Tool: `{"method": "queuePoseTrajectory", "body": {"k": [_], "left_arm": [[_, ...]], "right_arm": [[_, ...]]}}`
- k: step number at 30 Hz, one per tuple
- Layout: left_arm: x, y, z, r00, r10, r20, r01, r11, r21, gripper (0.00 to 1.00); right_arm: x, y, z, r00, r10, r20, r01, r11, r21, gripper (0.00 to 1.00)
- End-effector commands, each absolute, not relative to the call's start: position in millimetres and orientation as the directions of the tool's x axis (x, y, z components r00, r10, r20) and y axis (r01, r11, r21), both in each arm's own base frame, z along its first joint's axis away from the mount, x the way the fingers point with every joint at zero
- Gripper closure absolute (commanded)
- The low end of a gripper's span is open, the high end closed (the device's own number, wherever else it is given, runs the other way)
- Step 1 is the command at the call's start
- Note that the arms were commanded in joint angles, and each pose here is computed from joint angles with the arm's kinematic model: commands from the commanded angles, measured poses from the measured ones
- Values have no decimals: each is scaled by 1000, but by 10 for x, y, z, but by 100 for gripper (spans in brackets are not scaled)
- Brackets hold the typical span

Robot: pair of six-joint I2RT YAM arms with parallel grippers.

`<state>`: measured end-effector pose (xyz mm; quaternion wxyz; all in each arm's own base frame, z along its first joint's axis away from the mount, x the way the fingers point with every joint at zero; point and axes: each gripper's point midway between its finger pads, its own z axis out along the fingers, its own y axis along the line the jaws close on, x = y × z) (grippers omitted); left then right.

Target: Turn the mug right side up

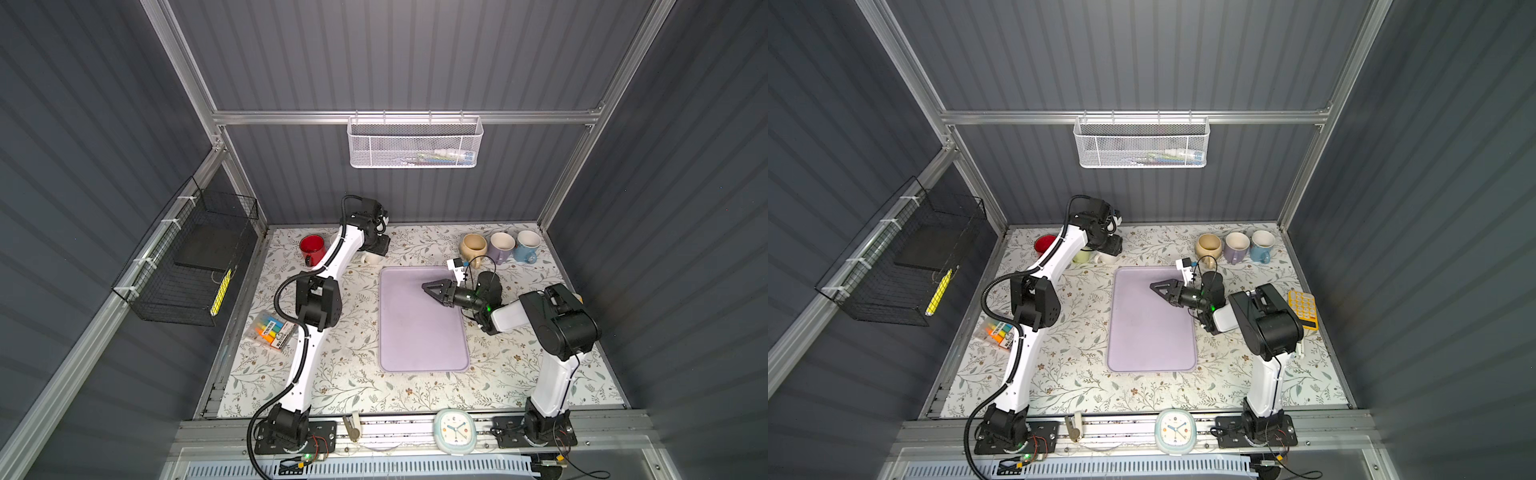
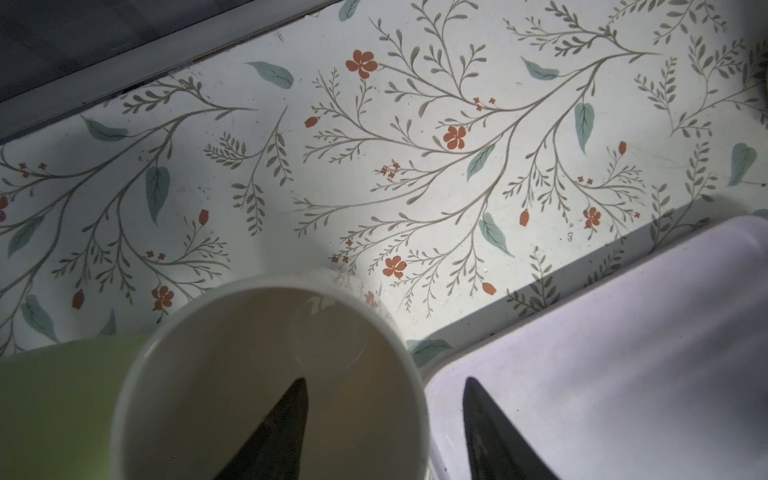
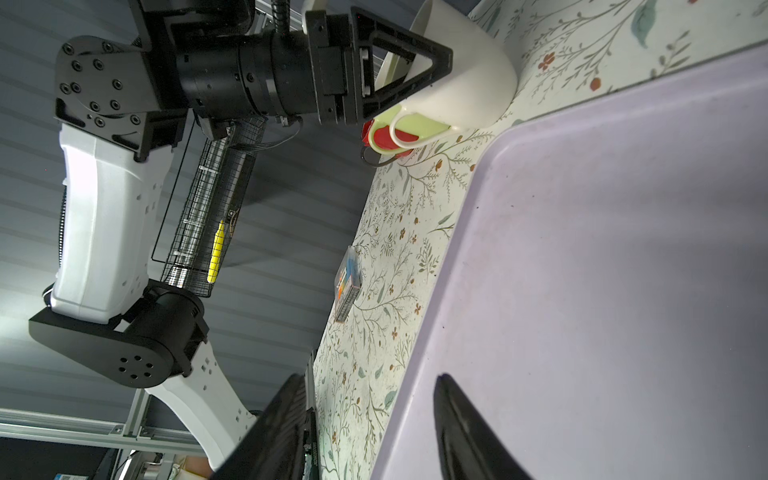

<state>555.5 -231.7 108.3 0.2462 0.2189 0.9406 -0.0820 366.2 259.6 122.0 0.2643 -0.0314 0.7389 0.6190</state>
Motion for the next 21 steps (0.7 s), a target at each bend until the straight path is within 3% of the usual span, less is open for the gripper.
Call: {"method": "queuePoseTrajectory", "body": {"k": [1,13,21], "left_arm": [[5538,-2314,1340,-759,371,-535,467,883,-50,35],[5459,-2535,1821,-652,413,-635,540,842,-7,19],[5352,-2597,2342,-571,408,-712,559,829,26,16]], "right_arm": [[3663,2577,1246,-847,285,-448,-393,229,890,45],[3660,2576,1280,-846,283,-452,-399,227,888,41],[3653,2577,1310,-844,273,-462,-406,238,882,32]]}}
